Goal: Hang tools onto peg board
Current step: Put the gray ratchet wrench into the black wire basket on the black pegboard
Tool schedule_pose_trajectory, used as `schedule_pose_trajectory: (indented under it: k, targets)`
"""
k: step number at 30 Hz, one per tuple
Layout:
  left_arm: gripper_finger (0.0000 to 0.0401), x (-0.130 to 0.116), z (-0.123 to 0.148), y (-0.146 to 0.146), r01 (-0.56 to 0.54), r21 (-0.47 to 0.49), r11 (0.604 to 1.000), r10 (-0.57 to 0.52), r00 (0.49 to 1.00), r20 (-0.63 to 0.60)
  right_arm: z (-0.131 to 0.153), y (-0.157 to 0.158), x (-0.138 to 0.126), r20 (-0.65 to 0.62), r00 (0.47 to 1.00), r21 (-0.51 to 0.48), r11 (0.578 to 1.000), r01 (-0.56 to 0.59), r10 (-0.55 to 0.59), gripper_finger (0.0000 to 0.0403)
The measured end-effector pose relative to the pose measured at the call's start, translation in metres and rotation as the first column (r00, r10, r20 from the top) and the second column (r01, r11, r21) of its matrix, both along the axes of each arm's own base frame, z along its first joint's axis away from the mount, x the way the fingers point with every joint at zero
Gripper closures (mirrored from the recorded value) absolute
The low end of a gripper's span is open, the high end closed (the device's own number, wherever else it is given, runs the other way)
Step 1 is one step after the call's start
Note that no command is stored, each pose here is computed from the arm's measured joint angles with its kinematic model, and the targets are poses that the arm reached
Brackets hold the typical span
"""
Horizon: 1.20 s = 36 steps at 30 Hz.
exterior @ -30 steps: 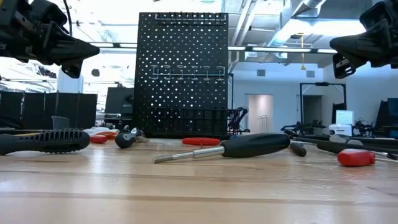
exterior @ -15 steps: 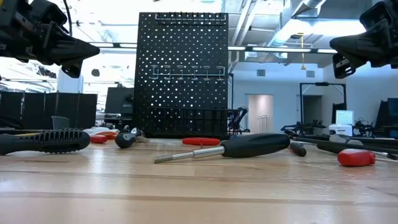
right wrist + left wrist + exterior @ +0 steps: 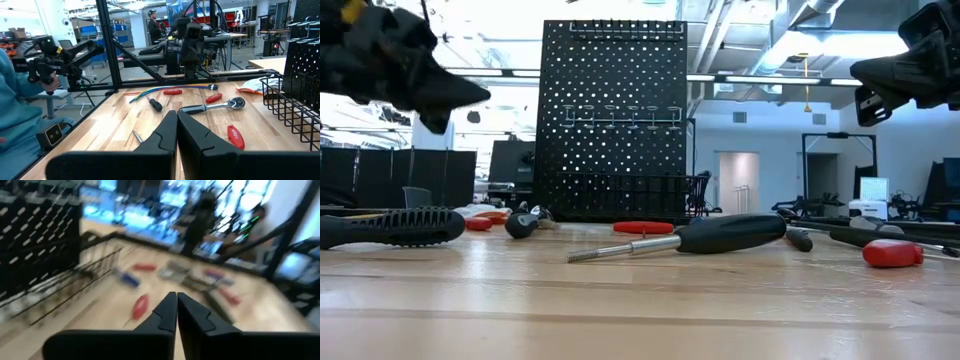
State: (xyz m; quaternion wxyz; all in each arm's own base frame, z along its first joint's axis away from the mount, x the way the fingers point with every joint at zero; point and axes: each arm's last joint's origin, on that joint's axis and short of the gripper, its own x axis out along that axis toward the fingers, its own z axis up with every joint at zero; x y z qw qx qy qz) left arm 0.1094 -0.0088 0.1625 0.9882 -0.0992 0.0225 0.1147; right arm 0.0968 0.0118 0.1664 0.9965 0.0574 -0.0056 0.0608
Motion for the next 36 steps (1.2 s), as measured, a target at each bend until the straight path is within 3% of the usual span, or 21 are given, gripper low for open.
schedule_pose_trajectory:
  k: [4, 6, 10, 12, 15, 22, 25, 33, 36]
  targets:
    - [0.0336, 0.013, 0.002, -0.001, -0.072, -0.011, 0.997, 0.069, 0.982, -0.175, 0.0, 0.0, 0.0, 0.0, 1.0, 0.0, 1.0, 0.0, 0.0, 0.0385]
    - [0.0305, 0.024, 0.014, -0.001, -0.128, -0.101, 0.987, 0.104, 0.971, -0.215, 0.0, 0.0, 0.0, 0.0, 1.0, 0.0, 1.0, 0.0, 0.0, 0.0385]
    - [0.0242, 0.042, 0.009, 0.002, -0.315, -0.279, 0.907, 0.192, 0.899, -0.393, 0.0, 0.0, 0.0, 0.001, 1.0, 0.0, 1.0, 0.0, 0.0, 0.0385]
    - [0.0214, 0.054, 0.009, 0.002, -0.381, -0.343, 0.859, 0.221, 0.879, -0.422, 0.0, 0.0, 0.0, 0.0, 1.0, 0.0, 1.0, 0.0, 0.0, 0.0385]
    - [0.0185, 0.072, 0.002, 0.002, -0.444, -0.356, 0.822, 0.249, 0.843, -0.477, 0.0, 0.0, 0.0, 0.0, 1.0, 0.0, 1.0, 0.0, 0.0, 0.0385]
    - [0.0178, 0.119, -0.017, 0.007, -0.565, -0.273, 0.779, 0.326, 0.736, -0.593, 0.0, 0.0, 0.0, 0.0, 1.0, 0.0, 1.0, 0.0, 0.0, 0.0385]
    - [0.018, 0.136, -0.02, 0.009, -0.577, -0.263, 0.773, 0.33, 0.72, -0.611, 0.0, 0.0, 0.0, 0.0, 1.0, 0.0, 1.0, 0.0, 0.0, 0.0385]
    - [0.0184, 0.156, -0.037, 0.015, -0.546, -0.283, 0.789, 0.208, 0.67, -0.713, 0.0, 0.0, 0.0, 0.0, 1.0, 0.0, 1.0, 0.0, 0.0, 0.0385]
    - [0.0205, 0.154, -0.038, 0.014, -0.545, -0.277, 0.791, 0.174, 0.636, -0.752, 0.0, 0.0, 0.0, 0.001, 1.0, 0.0, 1.0, 0.0, 0.0, 0.0385]
